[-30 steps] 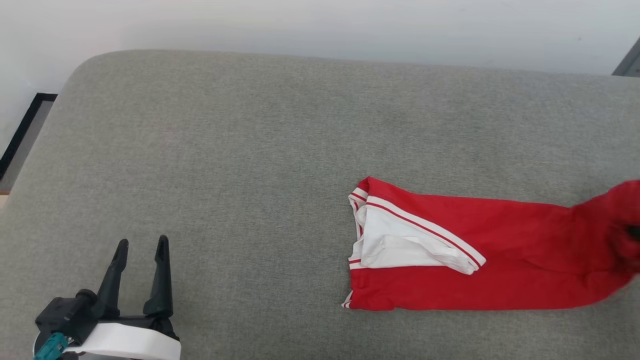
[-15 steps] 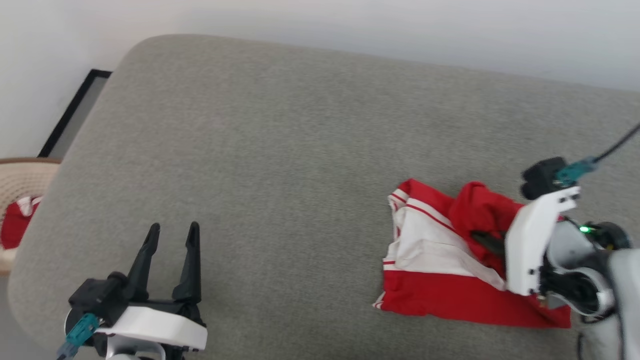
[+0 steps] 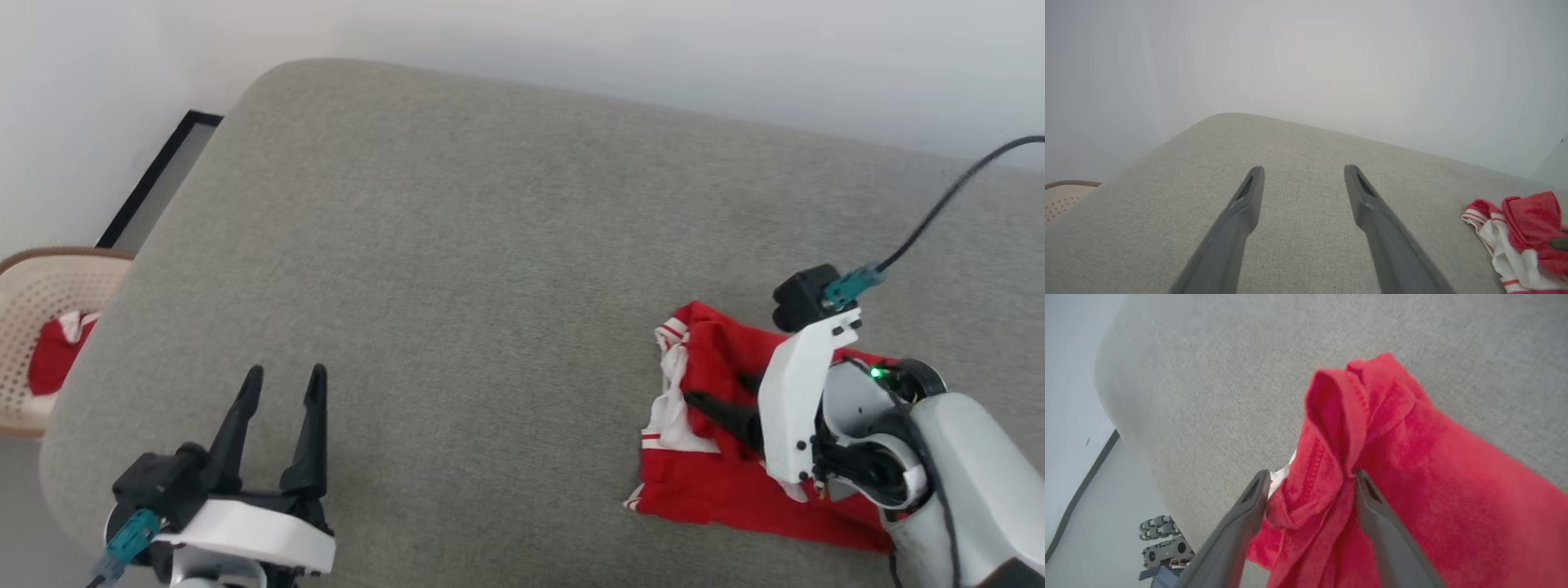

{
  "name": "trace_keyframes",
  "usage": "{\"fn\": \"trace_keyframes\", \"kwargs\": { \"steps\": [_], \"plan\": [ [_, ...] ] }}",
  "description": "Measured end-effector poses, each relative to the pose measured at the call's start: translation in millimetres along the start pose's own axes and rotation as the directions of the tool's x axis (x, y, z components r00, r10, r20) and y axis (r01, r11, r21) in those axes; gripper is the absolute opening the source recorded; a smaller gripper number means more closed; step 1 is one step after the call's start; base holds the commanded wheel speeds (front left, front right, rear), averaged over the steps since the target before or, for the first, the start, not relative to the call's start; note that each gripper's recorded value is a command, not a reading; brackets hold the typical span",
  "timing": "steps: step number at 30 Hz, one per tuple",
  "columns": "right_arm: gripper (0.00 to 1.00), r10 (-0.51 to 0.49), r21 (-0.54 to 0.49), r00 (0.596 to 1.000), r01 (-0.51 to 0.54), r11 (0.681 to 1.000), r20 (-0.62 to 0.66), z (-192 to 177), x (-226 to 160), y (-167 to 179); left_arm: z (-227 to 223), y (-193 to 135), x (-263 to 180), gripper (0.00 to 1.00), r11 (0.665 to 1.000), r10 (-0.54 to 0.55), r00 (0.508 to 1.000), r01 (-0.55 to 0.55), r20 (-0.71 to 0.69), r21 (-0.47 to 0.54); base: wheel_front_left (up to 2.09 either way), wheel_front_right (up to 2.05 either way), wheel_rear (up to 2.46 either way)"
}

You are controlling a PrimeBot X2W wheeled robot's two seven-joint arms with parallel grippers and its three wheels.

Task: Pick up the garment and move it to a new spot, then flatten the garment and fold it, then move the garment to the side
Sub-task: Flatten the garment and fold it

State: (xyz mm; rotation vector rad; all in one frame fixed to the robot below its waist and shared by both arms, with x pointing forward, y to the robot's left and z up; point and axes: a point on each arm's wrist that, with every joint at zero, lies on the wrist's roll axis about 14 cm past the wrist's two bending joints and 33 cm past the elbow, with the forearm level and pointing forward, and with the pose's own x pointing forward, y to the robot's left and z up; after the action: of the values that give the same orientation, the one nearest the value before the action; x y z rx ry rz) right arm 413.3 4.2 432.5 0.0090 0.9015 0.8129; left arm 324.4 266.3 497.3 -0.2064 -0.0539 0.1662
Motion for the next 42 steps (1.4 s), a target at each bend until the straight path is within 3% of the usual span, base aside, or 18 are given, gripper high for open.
{"fn": "trace_keyframes", "kwargs": {
  "steps": [4, 9, 18, 26, 34, 42],
  "plan": [
    [1.0, 0.013, 0.033, 0.995, -0.016, 0.999, 0.1, 15.3, -22.1, 0.2, 0.2, -1.0, 0.4, 1.0, 1.0, -0.014, 1.0, 0.014, 0.0, 0.005, 0.0, 0.0, 0.0],
    [1.0, -0.059, 0.102, 0.976, 0.039, 0.994, 0.211, 19.9, -59.2, -25.1, 2.5, -8.2, 7.5, 1.0, 0.999, -0.043, 0.999, 0.043, 0.011, 0.004, 0.0, 0.0, 0.0],
    [1.0, -0.265, 0.212, 0.877, 0.193, 0.958, 0.401, 8.2, -130.8, -71.3, 0.1, -28.0, 17.9, 1.0, 0.993, -0.116, 0.993, 0.116, 0.009, 0.012, 0.0, 0.0, 0.0],
    [1.0, -0.402, 0.25, 0.73, 0.315, 0.916, 0.553, -6.4, -178.2, -94.4, -1.8, -40.8, 20.9, 1.0, 0.985, -0.171, 0.985, 0.171, 0.0, 0.022, 0.0, 0.0, 0.0],
    [1.0, -0.485, 0.257, 0.548, 0.441, 0.86, 0.681, -28.1, -216.0, -107.8, 1.3, -39.0, 10.5, 1.0, 0.982, -0.186, 0.983, 0.186, 0.002, 0.043, 0.0, 0.0, 0.0],
    [1.0, -0.507, 0.263, 0.428, 0.51, 0.819, 0.748, -50.5, -231.7, -111.0, 1.0, -39.1, 1.4, 1.0, 0.979, -0.194, 0.981, 0.194, -0.001, 0.06, 0.0, 0.0, 0.0]
  ]
}}
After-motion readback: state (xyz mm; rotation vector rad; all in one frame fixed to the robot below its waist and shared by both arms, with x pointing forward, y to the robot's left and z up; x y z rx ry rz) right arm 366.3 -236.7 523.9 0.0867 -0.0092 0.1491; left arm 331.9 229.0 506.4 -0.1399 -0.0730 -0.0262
